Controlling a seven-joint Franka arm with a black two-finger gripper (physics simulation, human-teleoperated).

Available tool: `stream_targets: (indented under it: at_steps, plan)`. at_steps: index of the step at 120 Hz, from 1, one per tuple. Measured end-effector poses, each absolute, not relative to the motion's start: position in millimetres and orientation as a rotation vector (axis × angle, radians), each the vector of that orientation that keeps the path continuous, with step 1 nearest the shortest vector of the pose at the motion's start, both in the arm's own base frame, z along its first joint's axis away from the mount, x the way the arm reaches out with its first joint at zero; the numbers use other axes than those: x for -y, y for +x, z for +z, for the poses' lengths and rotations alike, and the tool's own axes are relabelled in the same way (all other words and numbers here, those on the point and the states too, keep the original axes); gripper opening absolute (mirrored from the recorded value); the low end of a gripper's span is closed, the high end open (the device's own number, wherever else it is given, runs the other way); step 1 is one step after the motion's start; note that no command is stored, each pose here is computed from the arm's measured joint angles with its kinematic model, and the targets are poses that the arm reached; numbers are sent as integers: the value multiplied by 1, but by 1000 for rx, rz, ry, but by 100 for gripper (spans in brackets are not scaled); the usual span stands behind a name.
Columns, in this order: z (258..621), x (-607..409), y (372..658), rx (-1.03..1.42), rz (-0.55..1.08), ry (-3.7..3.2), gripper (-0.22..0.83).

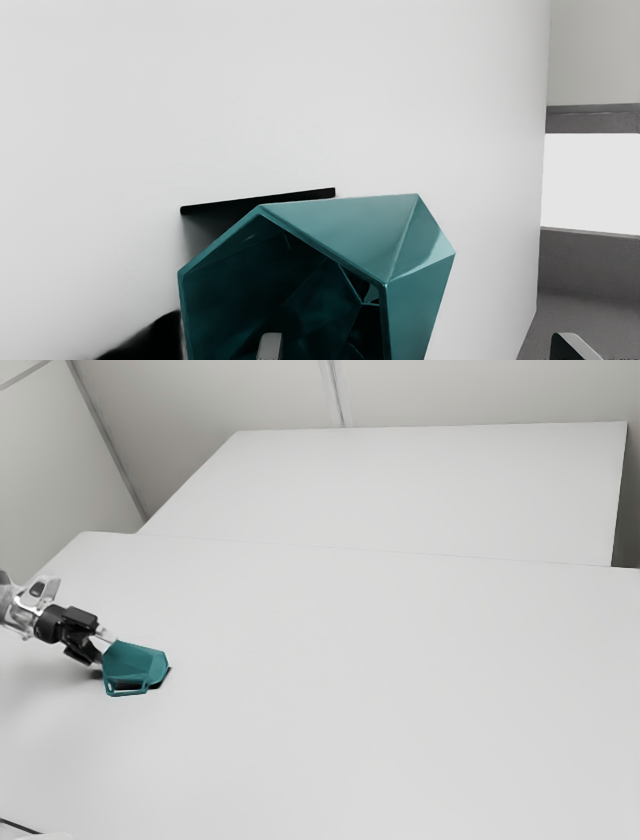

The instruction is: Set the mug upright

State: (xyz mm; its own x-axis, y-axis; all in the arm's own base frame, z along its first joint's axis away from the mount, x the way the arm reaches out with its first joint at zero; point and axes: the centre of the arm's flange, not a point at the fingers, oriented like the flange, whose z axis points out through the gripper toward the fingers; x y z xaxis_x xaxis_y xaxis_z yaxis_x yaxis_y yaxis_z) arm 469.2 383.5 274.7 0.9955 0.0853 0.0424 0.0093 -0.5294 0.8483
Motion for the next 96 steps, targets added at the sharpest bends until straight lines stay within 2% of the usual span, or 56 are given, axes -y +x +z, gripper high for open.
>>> stream_targets:
  at_steps: [20, 38, 57, 96]
  plan:
    - [276, -381, 471, -48, 105, 2119, 19]
    - [273, -373, 474, -30, 102, 2104, -1]
    - [275, -371, 476, -22, 115, 2098, -10]
    - [326, -364, 478, 45, 175, 2115, -16]
